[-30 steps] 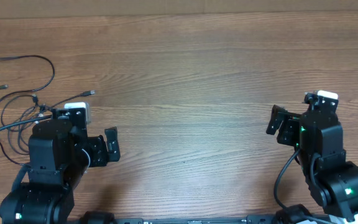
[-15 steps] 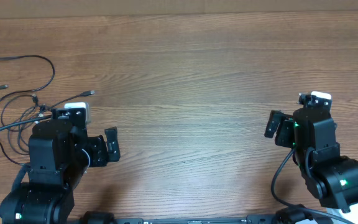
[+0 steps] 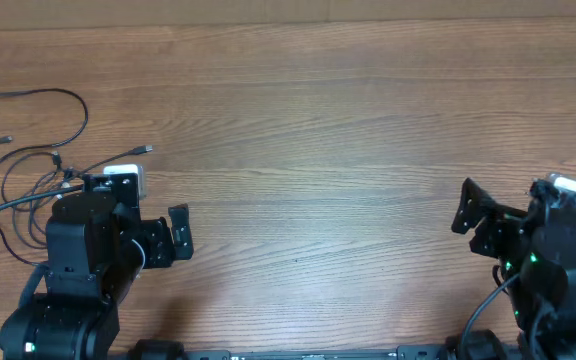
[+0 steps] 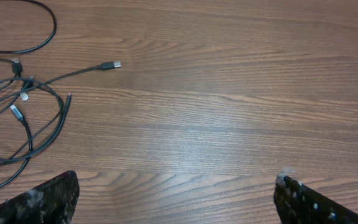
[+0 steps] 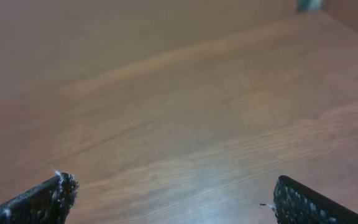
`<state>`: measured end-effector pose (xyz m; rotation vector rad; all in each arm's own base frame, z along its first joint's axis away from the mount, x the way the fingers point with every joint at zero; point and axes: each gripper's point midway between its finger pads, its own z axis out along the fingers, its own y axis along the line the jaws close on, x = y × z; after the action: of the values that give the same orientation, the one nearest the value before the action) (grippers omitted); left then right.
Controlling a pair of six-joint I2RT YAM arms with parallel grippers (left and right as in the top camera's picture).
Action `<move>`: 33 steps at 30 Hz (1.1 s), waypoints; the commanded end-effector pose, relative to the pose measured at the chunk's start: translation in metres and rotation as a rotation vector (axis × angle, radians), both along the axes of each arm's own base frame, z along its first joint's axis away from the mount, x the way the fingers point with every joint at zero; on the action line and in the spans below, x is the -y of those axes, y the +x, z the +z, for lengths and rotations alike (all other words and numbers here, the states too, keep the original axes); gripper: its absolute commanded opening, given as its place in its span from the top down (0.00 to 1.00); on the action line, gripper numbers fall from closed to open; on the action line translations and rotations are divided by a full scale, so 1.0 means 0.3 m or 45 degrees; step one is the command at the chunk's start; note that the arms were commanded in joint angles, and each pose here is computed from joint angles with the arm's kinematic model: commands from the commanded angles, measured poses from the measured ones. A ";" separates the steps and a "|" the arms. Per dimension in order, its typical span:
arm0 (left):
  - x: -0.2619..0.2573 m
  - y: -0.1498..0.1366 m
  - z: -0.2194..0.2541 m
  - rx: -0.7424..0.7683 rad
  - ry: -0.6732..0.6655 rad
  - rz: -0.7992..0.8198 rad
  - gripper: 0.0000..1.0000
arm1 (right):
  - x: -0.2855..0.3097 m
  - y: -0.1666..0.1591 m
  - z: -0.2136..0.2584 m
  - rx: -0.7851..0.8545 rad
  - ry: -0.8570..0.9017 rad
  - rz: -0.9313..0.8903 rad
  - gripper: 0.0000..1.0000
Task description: Untangle cables
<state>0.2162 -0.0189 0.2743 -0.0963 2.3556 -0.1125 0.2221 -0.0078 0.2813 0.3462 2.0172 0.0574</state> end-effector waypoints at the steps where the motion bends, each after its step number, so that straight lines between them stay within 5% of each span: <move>1: -0.006 0.001 -0.008 -0.008 0.010 0.012 0.01 | -0.022 -0.013 0.016 0.089 -0.029 0.097 0.00; 15: -0.006 0.001 -0.008 -0.008 0.010 0.012 0.00 | -0.059 -0.031 0.038 0.531 0.038 0.182 0.00; 33: -0.006 0.001 -0.007 -0.007 0.009 0.012 0.01 | -0.070 -0.018 -0.008 0.802 -0.020 0.230 0.00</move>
<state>0.2162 -0.0188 0.2743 -0.0965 2.3555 -0.1121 0.2117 0.0121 0.2871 0.1244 1.4328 0.2361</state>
